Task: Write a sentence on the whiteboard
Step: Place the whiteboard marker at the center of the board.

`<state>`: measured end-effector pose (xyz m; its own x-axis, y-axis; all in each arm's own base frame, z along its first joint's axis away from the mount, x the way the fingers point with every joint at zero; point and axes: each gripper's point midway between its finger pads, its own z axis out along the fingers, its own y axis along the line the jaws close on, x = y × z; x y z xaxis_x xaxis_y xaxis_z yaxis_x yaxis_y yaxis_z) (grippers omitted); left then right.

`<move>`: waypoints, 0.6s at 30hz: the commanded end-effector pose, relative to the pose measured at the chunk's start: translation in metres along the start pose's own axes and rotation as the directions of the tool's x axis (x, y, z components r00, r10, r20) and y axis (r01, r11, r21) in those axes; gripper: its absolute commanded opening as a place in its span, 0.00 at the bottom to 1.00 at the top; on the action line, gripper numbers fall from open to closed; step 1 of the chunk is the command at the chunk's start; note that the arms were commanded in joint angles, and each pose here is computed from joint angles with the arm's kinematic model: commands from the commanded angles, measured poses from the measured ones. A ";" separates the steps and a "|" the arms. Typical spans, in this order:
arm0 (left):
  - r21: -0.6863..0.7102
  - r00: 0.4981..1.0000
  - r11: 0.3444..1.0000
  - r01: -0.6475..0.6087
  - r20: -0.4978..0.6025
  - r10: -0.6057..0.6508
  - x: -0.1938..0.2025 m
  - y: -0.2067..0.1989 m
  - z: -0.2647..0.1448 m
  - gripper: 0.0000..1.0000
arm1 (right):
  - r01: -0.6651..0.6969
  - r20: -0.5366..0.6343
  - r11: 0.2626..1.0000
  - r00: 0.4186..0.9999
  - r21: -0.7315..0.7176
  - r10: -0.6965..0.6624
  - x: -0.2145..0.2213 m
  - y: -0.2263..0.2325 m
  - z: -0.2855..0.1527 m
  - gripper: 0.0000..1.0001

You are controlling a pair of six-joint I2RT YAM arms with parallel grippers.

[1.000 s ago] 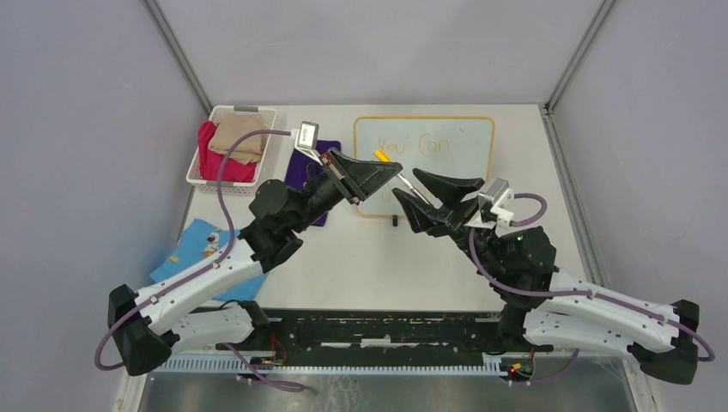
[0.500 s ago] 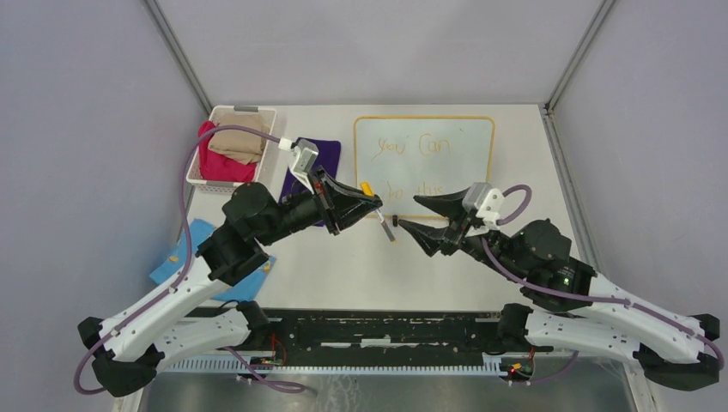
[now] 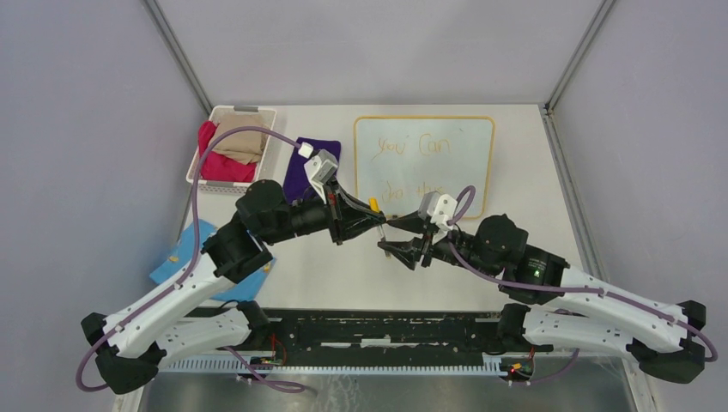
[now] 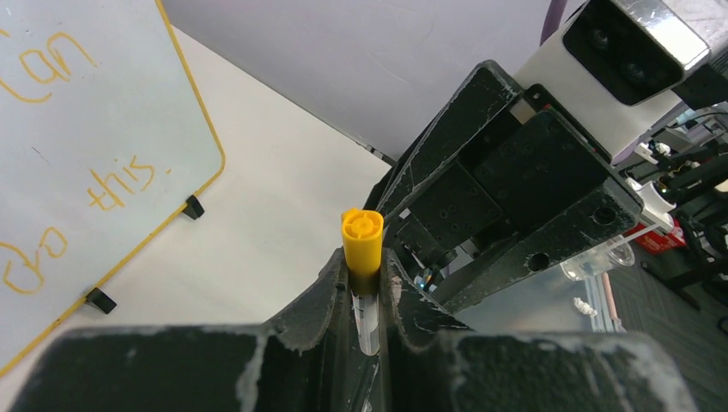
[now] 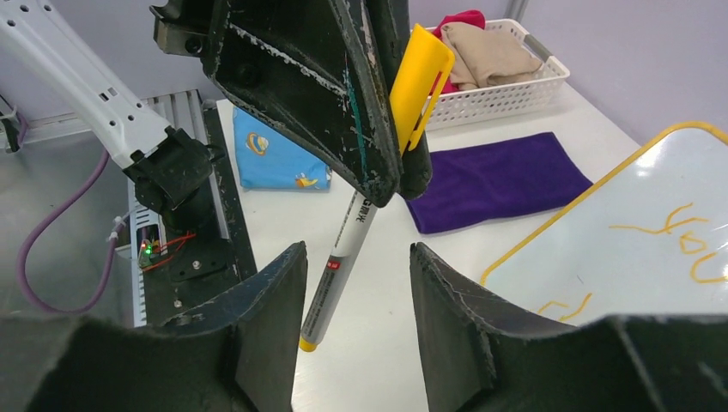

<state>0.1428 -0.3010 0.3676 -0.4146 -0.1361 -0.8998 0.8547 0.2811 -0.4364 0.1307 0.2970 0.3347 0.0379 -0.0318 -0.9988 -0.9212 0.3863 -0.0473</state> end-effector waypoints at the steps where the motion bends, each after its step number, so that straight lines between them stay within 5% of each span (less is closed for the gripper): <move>1: 0.048 0.999 0.998 -0.049 0.017 0.048 -0.004 -0.006 0.002 0.02 | -0.036 0.040 0.999 0.999 0.016 0.035 -0.006 -0.001 0.008 0.50; 18: 0.040 0.999 0.998 -0.044 0.011 0.043 0.004 -0.001 0.003 0.02 | -0.088 0.064 0.996 0.994 0.004 0.088 -0.001 0.002 0.020 0.29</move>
<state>0.1441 -0.3045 0.3518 -0.4325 -0.1106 -0.8948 0.8488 0.2847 -0.4455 0.1354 0.3129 0.3213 -0.0236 -0.0014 -0.9997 -0.9200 0.3913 0.0212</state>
